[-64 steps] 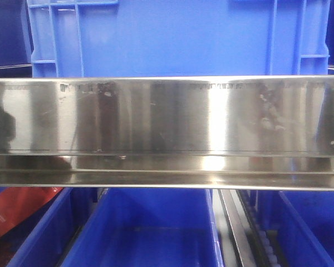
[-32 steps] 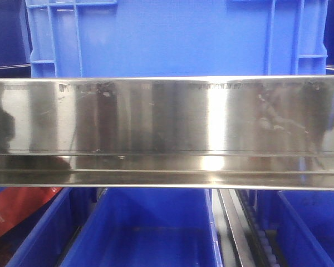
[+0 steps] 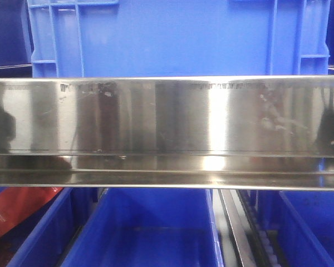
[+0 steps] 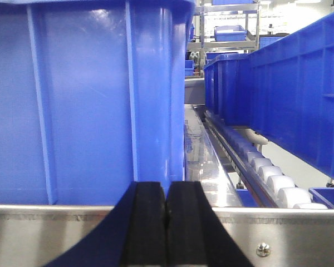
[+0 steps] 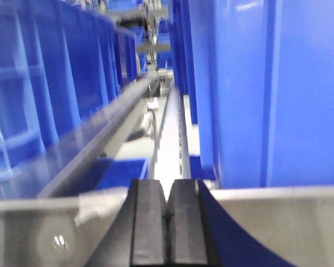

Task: Place valve from conveyor to right shelf box

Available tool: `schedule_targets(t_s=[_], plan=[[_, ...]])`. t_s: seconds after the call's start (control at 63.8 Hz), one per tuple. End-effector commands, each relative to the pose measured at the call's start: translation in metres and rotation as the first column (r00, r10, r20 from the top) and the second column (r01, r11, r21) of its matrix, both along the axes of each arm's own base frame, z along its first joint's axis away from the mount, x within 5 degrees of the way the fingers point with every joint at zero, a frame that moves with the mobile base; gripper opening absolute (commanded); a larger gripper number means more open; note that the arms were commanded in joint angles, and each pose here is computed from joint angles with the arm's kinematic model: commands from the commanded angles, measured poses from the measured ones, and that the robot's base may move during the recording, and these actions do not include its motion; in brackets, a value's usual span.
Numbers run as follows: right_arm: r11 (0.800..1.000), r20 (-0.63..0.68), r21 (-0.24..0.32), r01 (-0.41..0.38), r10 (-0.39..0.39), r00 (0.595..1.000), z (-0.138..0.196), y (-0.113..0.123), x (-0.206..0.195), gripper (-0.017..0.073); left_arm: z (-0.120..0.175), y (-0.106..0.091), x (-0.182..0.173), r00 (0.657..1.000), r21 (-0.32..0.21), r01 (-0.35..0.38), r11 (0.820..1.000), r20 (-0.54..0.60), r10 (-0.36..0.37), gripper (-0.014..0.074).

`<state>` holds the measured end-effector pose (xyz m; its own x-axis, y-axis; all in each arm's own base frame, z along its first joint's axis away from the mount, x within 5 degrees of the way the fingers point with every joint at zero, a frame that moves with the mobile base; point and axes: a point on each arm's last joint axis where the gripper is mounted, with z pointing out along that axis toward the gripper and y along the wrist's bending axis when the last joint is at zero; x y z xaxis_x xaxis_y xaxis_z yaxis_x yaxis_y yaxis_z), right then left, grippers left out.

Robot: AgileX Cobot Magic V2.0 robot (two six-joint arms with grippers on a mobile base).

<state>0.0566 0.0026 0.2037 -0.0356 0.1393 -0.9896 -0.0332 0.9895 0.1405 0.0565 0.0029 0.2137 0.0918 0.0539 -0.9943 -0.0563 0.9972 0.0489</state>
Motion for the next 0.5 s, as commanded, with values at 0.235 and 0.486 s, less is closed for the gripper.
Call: schedule_targets(t_s=[0.235, 0.486], plan=[[0.999, 0.054, -0.047, 0.016, -0.014, 0.998, 0.0035, -0.0012, -0.0002, -0.0163, 0.0027, 0.0001, -0.0007, 1.000, -0.007, -0.001, 1.000, 0.028, 0.001, -0.0111], [0.999, 0.054, -0.047, 0.016, -0.014, 0.998, 0.0035, -0.0012, -0.0002, -0.0163, 0.0027, 0.0001, -0.0007, 1.000, -0.007, -0.001, 1.000, 0.028, 0.001, -0.0111]])
